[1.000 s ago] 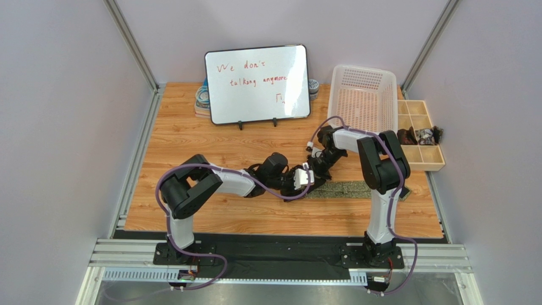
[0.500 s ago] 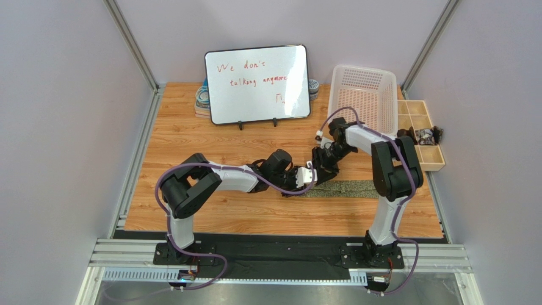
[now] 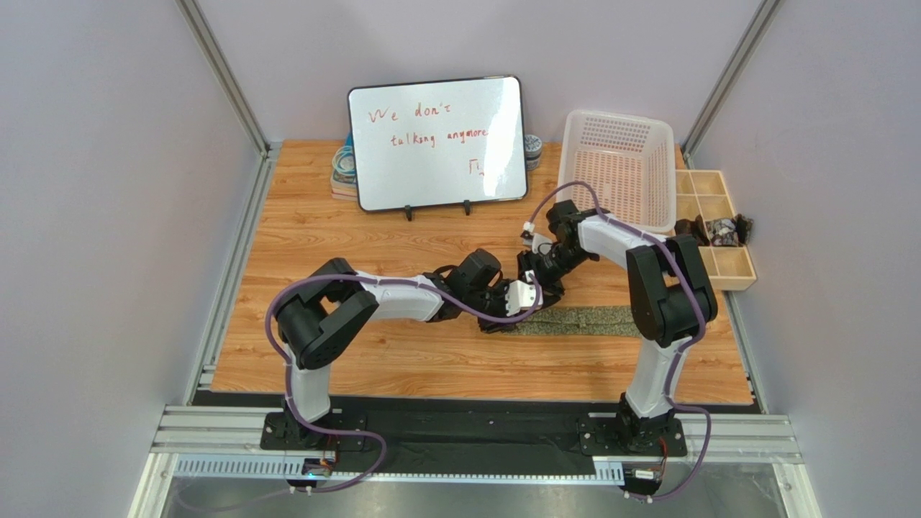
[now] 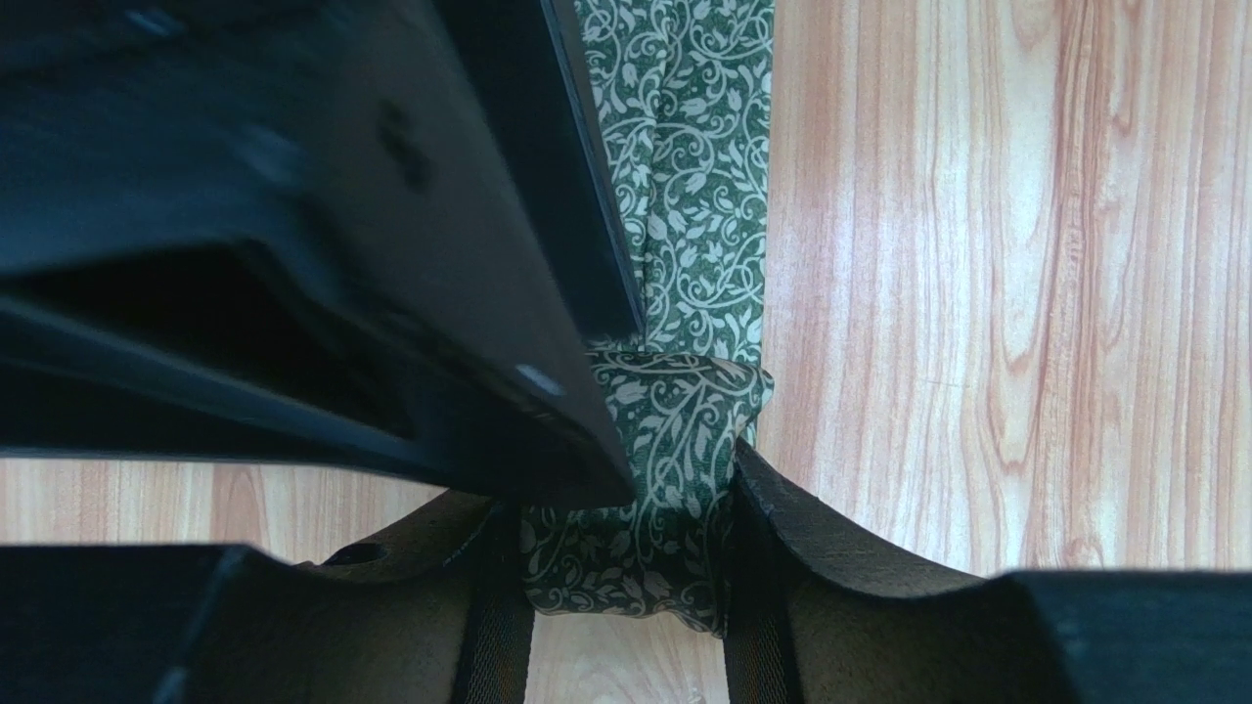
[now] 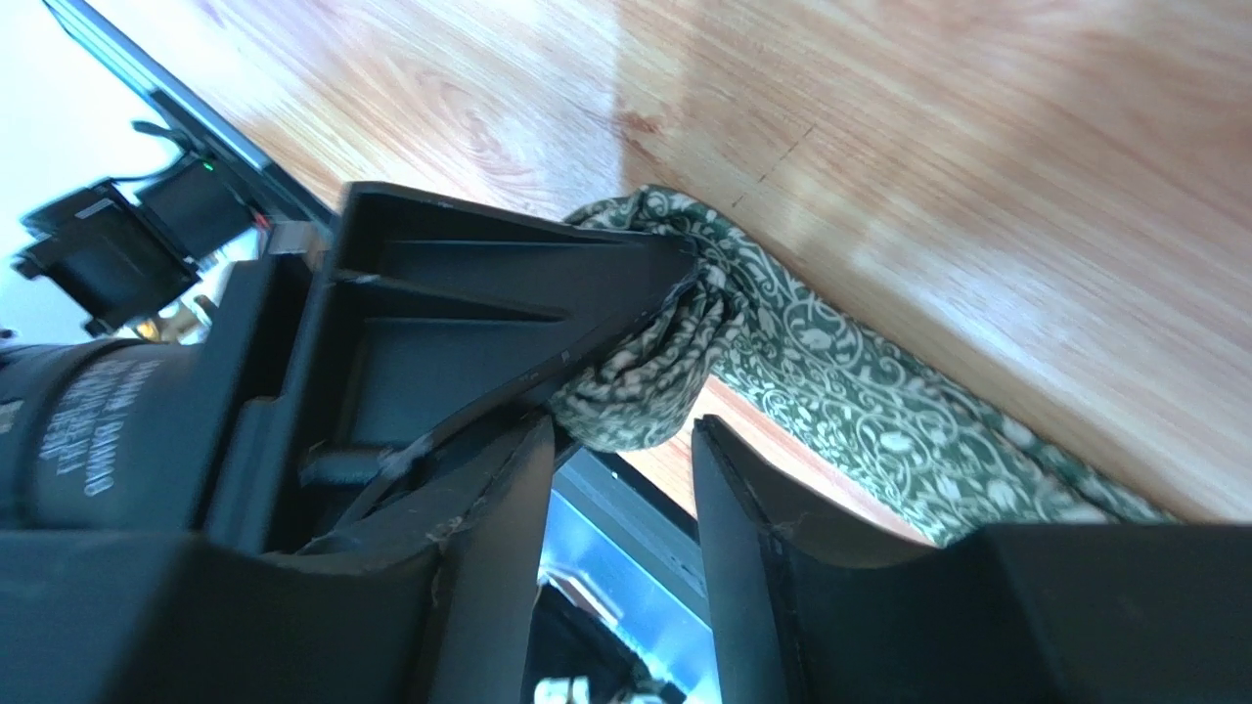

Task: Roll the ties
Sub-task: Roll the tie at the center of the board.

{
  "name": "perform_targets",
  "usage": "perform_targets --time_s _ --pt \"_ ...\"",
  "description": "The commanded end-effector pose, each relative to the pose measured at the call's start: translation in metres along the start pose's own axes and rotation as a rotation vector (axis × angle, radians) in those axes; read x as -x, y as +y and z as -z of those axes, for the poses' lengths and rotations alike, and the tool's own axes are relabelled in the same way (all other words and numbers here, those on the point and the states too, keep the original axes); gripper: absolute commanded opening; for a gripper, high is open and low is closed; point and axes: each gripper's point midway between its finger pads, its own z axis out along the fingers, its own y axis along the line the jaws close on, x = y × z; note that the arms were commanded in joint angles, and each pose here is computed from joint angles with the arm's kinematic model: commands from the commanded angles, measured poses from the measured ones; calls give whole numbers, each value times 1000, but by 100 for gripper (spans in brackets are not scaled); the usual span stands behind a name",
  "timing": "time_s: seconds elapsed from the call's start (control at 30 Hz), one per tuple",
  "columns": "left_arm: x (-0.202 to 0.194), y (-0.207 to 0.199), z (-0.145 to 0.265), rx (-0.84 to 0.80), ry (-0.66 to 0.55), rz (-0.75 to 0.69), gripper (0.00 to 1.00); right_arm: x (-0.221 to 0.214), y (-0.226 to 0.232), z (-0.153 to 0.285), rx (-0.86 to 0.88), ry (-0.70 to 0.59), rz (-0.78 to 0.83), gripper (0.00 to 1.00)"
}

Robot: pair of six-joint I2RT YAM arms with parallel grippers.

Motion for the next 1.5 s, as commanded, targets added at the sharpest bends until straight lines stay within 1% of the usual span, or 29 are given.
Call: perform_targets --time_s 0.0,0.03,0.07,0.13,0.17,0.27,0.37,0.4,0.47,0.6,0.7,0.87,0.97,1.07,1.13,1.27,1.37,1.4,1.43,1.47 --pt "-62 -25 -1 -75 196 76 38 4 -6 -18 9 24 -9 36" --pt "-61 -25 -1 -77 193 74 39 5 -11 -20 -10 25 -8 33" --pt "-59 -25 0 -79 189 75 40 8 -14 -21 -21 28 -1 24" --pt "-57 -25 1 -87 182 70 43 8 -22 -24 -45 44 -10 10" --pt "-56 -24 1 -84 182 66 44 9 -23 -25 -50 46 -7 0" --pt "-48 -15 7 -81 154 70 55 7 -31 -25 -64 53 4 0" --pt "-35 -6 14 -75 102 88 74 5 -42 -24 -63 53 3 0" --pt "-25 -4 17 -82 70 90 78 4 -45 -25 -57 56 3 0" --pt "-18 2 20 -65 35 120 82 5 -54 -25 -48 57 -14 0" --pt "6 4 23 -56 -81 90 88 8 -65 -27 -45 54 -37 0" --pt "10 5 21 -48 -109 106 90 8 -70 -29 -58 54 -36 0" --pt "25 7 19 -42 -178 120 91 7 -87 -31 -157 23 -57 0" --pt "31 6 15 -54 -207 147 92 16 -93 -31 -210 -26 -49 0" --pt "32 9 6 -47 -211 172 92 25 -93 -34 -220 -78 -34 0" --pt "24 9 -2 -42 -192 183 88 29 -91 -38 -215 -94 -26 0" --pt "12 2 -12 -46 -159 139 79 35 -85 -43 -167 -124 -32 0" --pt "-2 -4 -16 -42 -108 97 67 38 -81 -44 -143 -147 -33 0" --pt "-4 -2 -14 -31 -98 88 59 39 -78 -44 -128 -154 -30 0" --pt "-9 -2 -13 -27 -84 84 54 40 -74 -42 -118 -155 -28 0" --pt "-18 -5 -11 -35 -48 70 49 40 -70 -40 -111 -151 -23 5"
